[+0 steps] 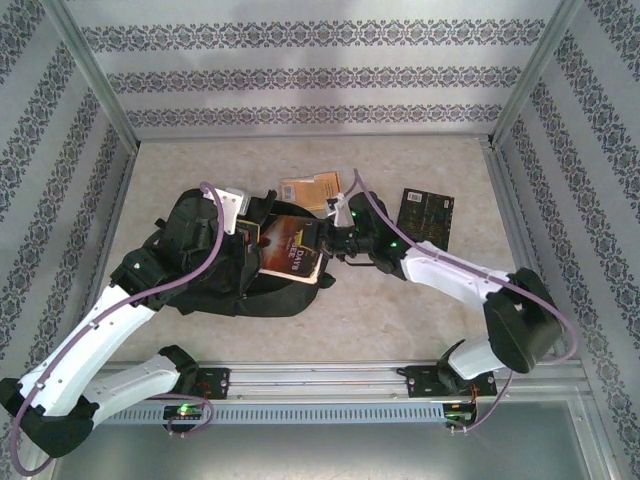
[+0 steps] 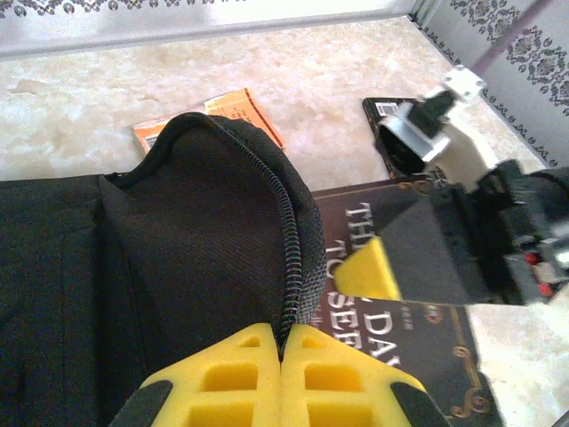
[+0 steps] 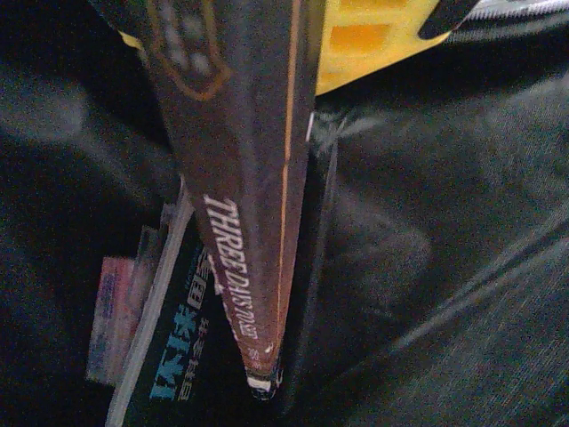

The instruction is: Pack the student bag

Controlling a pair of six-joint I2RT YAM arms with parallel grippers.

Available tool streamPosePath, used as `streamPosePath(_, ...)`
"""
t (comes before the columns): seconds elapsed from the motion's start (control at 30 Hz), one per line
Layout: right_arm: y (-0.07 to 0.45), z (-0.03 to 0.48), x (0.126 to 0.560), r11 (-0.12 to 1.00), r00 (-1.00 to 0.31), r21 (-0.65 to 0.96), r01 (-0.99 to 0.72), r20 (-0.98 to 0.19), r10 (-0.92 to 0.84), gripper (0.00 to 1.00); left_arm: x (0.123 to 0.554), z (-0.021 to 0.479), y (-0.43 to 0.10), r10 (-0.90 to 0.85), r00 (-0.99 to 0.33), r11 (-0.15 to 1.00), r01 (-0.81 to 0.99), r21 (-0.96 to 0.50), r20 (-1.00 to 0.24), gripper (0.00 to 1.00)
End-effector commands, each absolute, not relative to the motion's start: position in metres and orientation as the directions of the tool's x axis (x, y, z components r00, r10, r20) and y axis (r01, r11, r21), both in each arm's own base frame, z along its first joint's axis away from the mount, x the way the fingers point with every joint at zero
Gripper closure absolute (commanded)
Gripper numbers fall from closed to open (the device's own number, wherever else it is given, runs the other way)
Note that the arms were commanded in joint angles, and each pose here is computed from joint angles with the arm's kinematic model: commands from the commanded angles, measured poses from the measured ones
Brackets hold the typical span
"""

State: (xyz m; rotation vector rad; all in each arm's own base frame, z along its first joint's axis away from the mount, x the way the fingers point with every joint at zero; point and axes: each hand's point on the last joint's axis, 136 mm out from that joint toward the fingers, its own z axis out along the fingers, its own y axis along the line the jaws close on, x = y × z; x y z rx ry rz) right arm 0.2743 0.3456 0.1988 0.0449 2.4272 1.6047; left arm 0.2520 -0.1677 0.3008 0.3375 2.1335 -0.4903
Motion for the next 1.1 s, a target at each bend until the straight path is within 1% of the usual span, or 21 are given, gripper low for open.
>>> streamPosePath(0.0, 0.373, 0.214, 0.286, 0.359, -0.968, 0.919, -0.161, -0.217, 0.122, 1.0, 0.254, 0.352, -0.171, -0.038, -0.44, 0.852, 0.454, -0.259, -0.897, 1.0)
streamPosePath(0.17, 0.406, 0.204, 0.301, 0.373, -0.972, 0.917, -0.142, -0.201, 0.124, 1.0, 0.252, 0.364, -0.166, -0.044, -0.405, 0.858, 0.453, -0.242, -0.913, 1.0)
streamPosePath(0.3, 0.442, 0.193, 0.311, 0.36, -0.974, 0.927, -0.105, -0.169, 0.15, 1.0, 0.253, 0.368, -0.165, -0.049, -0.387, 0.859, 0.454, -0.237, -0.921, 1.0)
streamPosePath(0.33, 0.453, 0.19, 0.313, 0.357, -0.974, 0.929, -0.098, -0.163, 0.158, 0.98, 0.254, 0.37, -0.165, -0.053, -0.382, 0.859, 0.454, -0.237, -0.923, 1.0)
streamPosePath(0.4, 0.474, 0.184, 0.317, 0.341, -0.975, 0.936, -0.083, -0.147, 0.168, 0.91, 0.255, 0.372, -0.166, -0.063, -0.374, 0.858, 0.452, -0.242, -0.925, 1.0)
streamPosePath(0.43, 0.486, 0.183, 0.318, 0.329, -0.976, 0.941, -0.082, -0.142, 0.164, 0.84, 0.255, 0.373, -0.166, -0.068, -0.372, 0.858, 0.452, -0.245, -0.926, 1.0)
streamPosePath(0.53, 0.508, 0.172, 0.323, 0.305, -0.982, 0.951, -0.054, -0.105, 0.156, 0.58, 0.258, 0.371, -0.165, -0.076, -0.374, 0.864, 0.439, -0.249, -0.924, 1.0)
streamPosePath(0.6, 0.509, 0.173, 0.326, 0.269, -0.982, 0.962, -0.047, -0.094, 0.165, 0.47, 0.26, 0.367, -0.162, -0.077, -0.379, 0.872, 0.424, -0.247, -0.922, 1.0)
streamPosePath(0.67, 0.5, 0.181, 0.327, 0.254, -0.976, 0.964, -0.081, -0.128, 0.174, 0.38, 0.262, 0.361, -0.157, -0.079, -0.387, 0.886, 0.396, -0.243, -0.919, 1.0)
streamPosePath(0.73, 0.486, 0.193, 0.324, 0.281, -0.965, 0.949, -0.142, -0.196, 0.175, 0.29, 0.265, 0.356, -0.152, -0.079, -0.392, 0.898, 0.371, -0.236, -0.917, 1.0)
streamPosePath(0.83, 0.463, 0.207, 0.314, 0.36, -0.931, 0.893, -0.271, -0.338, 0.136, 0.22, 0.269, 0.345, -0.142, -0.077, -0.407, 0.919, 0.326, -0.224, -0.91, 1.0)
streamPosePath(0.9, 0.448, 0.213, 0.306, 0.396, -0.905, 0.855, -0.335, -0.409, 0.118, 0.19, 0.273, 0.334, -0.138, -0.078, -0.427, 0.928, 0.298, -0.222, -0.901, 1.0)
streamPosePath(0.97, 0.432, 0.215, 0.3, 0.421, -0.887, 0.829, -0.367, -0.449, 0.111, 0.18, 0.277, 0.32, -0.137, -0.091, -0.461, 0.932, 0.273, -0.239, -0.883, 1.0)
streamPosePath(1.07, 0.409, 0.213, 0.296, 0.439, -0.883, 0.821, -0.365, -0.455, 0.116, 0.2, 0.282, 0.298, -0.135, -0.103, -0.5, 0.937, 0.241, -0.253, -0.86, 1.0)
